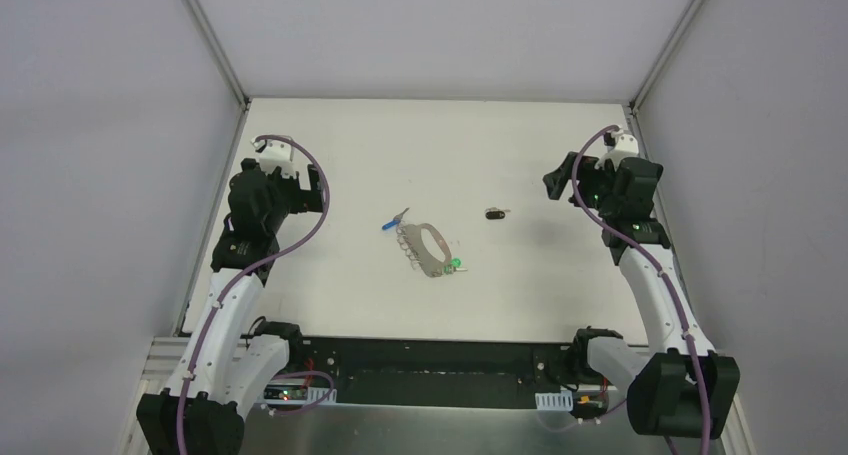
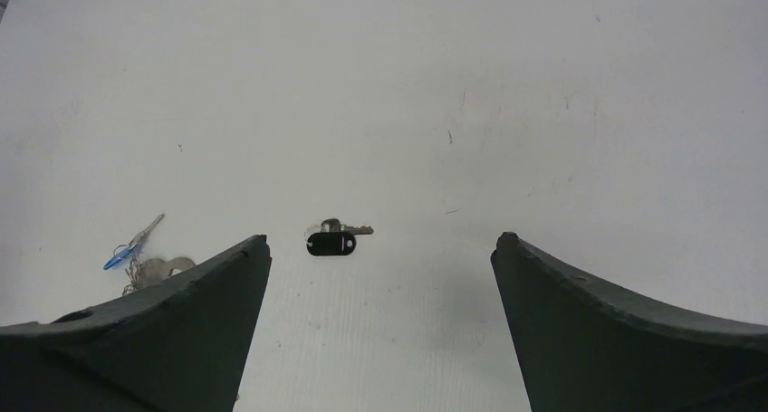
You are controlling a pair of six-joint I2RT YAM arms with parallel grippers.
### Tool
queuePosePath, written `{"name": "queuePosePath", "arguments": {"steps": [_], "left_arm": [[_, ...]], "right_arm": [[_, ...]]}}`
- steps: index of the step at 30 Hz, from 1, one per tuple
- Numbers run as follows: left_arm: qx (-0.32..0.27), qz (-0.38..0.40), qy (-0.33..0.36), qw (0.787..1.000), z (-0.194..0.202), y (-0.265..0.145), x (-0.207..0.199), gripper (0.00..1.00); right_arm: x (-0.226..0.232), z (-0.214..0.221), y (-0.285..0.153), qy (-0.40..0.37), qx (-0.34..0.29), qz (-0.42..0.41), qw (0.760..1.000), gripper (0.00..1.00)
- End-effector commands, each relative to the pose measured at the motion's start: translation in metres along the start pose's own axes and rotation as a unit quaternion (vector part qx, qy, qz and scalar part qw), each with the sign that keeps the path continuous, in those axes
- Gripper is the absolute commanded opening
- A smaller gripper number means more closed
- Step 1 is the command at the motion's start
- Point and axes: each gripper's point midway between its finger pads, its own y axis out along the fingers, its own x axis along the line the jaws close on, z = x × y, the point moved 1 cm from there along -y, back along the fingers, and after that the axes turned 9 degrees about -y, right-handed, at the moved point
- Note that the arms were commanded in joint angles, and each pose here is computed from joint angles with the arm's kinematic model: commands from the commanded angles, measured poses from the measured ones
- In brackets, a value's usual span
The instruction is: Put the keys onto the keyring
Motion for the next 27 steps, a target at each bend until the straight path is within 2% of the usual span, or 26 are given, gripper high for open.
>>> {"name": "queuePosePath", "arguments": {"steps": [1,14,16,17,20,23,25,27], "left_arm": [[-0.022,-0.009,-0.005,1.0,-0.01,-0.002,0.003,0.99],[0.004,-0.032,0.011,0.999,-0.017,-0.011,0.01,0.99],[0.022,-0.01,0.029,0.999,-0.019,-0.018,0.003,0.99],[0.039,0.028,0.046,0.998,-0.014,-0.021,-0.007,0.99],[0.102,0.182,0.116,0.971,0.017,-0.039,-0.053,1.0],[0.19,0.23,0.225,0.927,0.054,-0.049,-0.078,1.0],[0.224,0.253,0.28,0.899,0.07,-0.052,-0.093,0.98],[0.243,0.281,0.297,0.88,0.082,-0.049,-0.11,0.89]], "right_arm": [[0.005,-0.008,-0.004,0.004,-0.012,-0.025,1.0,0.98],[0.015,-0.001,-0.007,-0.02,0.005,-0.065,0.998,0.98],[0.025,0.002,-0.009,-0.034,0.018,-0.095,0.995,0.98],[0.031,0.006,-0.008,-0.045,0.028,-0.106,0.993,0.98],[0.054,0.028,-0.003,-0.112,0.077,-0.123,0.983,0.98],[0.077,0.053,-0.002,-0.136,0.103,-0.17,0.97,0.98],[0.086,0.06,-0.006,-0.133,0.105,-0.204,0.964,0.98],[0.088,0.062,-0.008,-0.13,0.105,-0.208,0.964,0.98]]}}
